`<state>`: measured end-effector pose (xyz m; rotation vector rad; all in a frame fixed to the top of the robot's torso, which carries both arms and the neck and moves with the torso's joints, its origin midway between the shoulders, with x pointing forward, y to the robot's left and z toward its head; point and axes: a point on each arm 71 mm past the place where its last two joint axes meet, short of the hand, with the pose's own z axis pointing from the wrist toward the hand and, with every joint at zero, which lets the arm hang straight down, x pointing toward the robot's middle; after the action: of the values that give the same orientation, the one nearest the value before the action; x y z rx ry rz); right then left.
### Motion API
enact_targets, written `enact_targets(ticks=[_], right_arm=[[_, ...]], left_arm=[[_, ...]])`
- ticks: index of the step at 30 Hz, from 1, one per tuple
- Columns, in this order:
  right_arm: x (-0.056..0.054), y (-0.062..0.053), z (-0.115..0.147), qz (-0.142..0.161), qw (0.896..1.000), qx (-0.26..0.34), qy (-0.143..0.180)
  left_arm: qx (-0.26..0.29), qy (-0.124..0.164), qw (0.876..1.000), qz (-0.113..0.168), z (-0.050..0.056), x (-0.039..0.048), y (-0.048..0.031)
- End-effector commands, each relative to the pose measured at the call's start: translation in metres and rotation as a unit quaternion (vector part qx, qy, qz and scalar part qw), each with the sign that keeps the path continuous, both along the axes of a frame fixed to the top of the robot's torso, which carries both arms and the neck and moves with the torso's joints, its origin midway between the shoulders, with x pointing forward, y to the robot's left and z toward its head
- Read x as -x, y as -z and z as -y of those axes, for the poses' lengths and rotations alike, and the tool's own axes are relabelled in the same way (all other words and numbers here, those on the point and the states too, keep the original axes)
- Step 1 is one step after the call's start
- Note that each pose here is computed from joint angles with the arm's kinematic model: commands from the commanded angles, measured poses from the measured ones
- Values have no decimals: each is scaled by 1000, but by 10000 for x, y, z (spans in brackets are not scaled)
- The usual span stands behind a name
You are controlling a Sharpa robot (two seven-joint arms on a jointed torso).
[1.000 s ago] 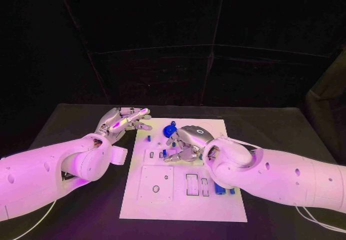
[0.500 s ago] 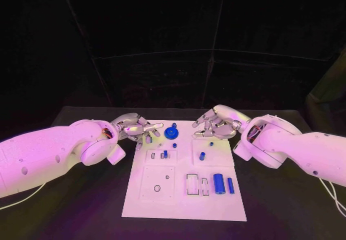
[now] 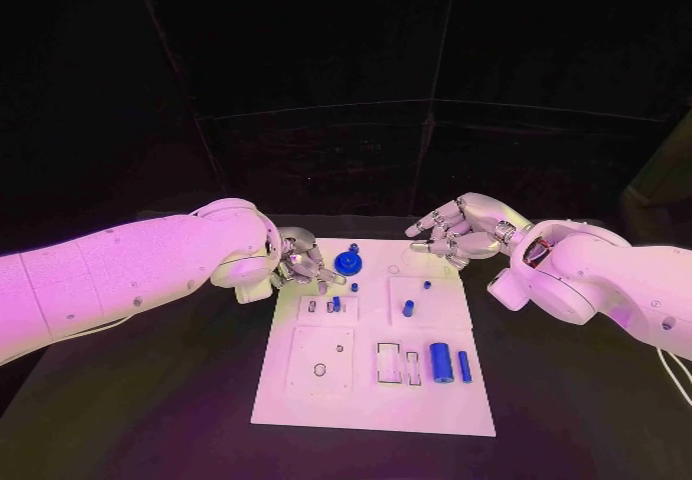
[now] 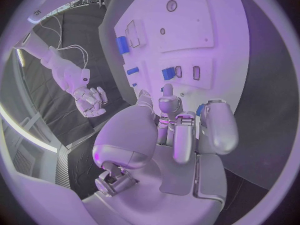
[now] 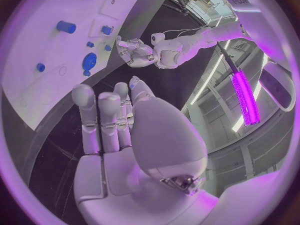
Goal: Assemble the parts on the task board
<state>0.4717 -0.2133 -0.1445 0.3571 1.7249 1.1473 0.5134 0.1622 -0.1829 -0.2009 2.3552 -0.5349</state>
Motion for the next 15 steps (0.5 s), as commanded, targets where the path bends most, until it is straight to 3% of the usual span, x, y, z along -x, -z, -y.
enact_targets(ticks=[1, 7, 15], right_arm=[[3, 3, -18, -13, 1000, 3, -13], [0, 7, -23, -13, 1000, 17, -13], [-20, -5, -3, -5, 1000, 22, -3]], left_arm=[[-69, 0, 998, -2, 2, -22, 20], [-82, 6, 997, 0, 157, -44, 49], [-106, 24, 994, -6, 288, -71, 82]])
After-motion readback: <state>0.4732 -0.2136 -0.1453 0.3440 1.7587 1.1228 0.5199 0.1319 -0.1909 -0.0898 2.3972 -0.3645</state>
